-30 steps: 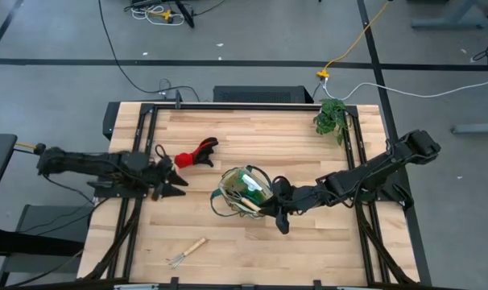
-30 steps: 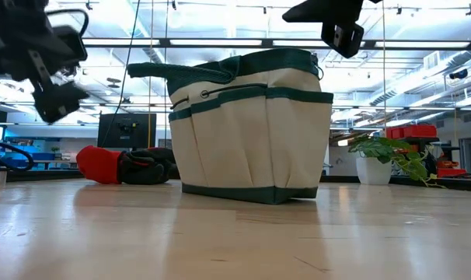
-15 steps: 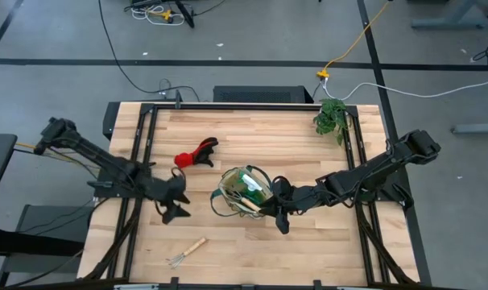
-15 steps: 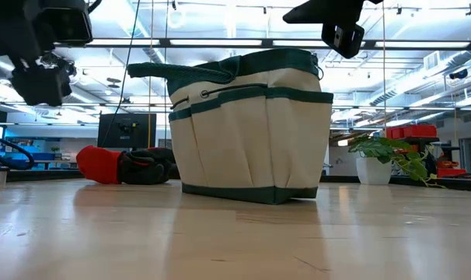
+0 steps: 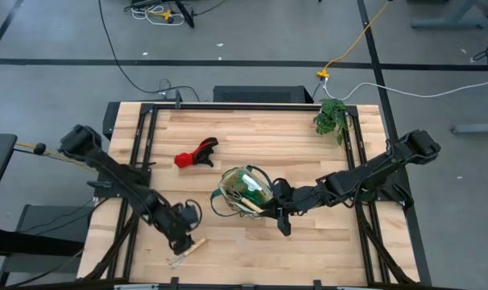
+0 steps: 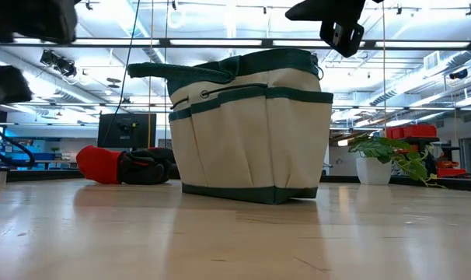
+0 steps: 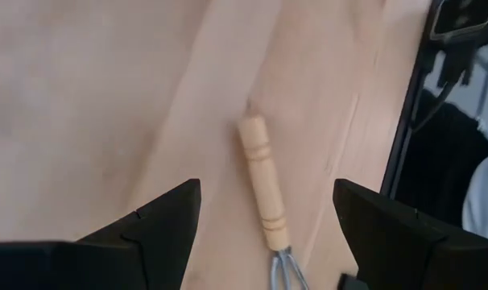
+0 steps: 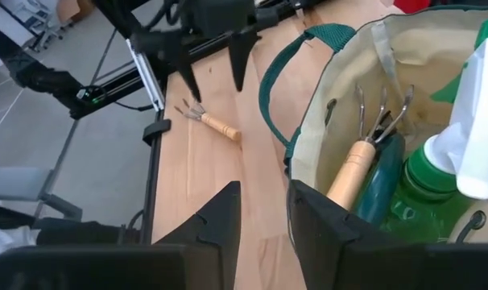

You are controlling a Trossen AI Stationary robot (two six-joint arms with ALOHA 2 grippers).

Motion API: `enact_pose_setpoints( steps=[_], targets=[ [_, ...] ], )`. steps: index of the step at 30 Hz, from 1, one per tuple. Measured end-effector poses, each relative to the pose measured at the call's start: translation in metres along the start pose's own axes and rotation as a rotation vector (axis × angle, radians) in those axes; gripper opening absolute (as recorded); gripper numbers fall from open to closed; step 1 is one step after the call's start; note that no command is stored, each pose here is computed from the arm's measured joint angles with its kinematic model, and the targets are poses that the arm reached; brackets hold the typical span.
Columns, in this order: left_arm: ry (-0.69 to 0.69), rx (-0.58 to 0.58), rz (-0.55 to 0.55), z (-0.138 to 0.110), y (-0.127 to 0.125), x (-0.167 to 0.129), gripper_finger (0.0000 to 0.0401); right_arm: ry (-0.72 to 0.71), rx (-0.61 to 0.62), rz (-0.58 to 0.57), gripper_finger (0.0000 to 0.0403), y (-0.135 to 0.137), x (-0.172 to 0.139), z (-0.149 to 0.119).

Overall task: Pick & Place Garden tools in Gardening bag
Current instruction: Put the light brown rake into the white bag

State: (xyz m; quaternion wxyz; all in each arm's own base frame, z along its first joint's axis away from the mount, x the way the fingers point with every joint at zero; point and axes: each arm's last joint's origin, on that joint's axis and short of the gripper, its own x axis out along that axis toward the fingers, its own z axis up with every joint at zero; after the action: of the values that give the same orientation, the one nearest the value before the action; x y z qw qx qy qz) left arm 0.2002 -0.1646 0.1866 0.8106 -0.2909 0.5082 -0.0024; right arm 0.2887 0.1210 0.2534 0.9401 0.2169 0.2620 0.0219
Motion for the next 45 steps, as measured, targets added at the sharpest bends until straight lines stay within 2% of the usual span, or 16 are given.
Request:
enact_pose_setpoints(
  steps=[4,10,18,36,40,45],
  targets=[
    [0.077,-0.048,0.047,-0.009,-0.011,0.018,0.0290,0.009,-0.007,0.013,0.0106,0.000,0.000,0.000],
    [0.199,-0.108,0.189,-0.021,-0.014,0.038,0.0290,0.010,-0.026,0.015,0.0106,0.000,0.000,0.000],
    [0.193,-0.123,0.172,-0.019,-0.026,0.040,0.0290,0.012,-0.028,0.015,0.0106,0.001,0.000,-0.001],
    [0.248,-0.179,0.214,-0.025,-0.023,0.058,0.0289,0.032,-0.027,0.034,0.0106,0.001,0.000,-0.002],
    [0.250,-0.197,0.222,-0.025,-0.022,0.058,0.0262,0.032,-0.026,0.035,0.0106,0.001,0.000,-0.002],
    [0.254,-0.203,0.243,-0.026,-0.019,0.059,0.0182,0.032,-0.030,0.036,0.0106,0.002,0.000,-0.002]
  ],
)
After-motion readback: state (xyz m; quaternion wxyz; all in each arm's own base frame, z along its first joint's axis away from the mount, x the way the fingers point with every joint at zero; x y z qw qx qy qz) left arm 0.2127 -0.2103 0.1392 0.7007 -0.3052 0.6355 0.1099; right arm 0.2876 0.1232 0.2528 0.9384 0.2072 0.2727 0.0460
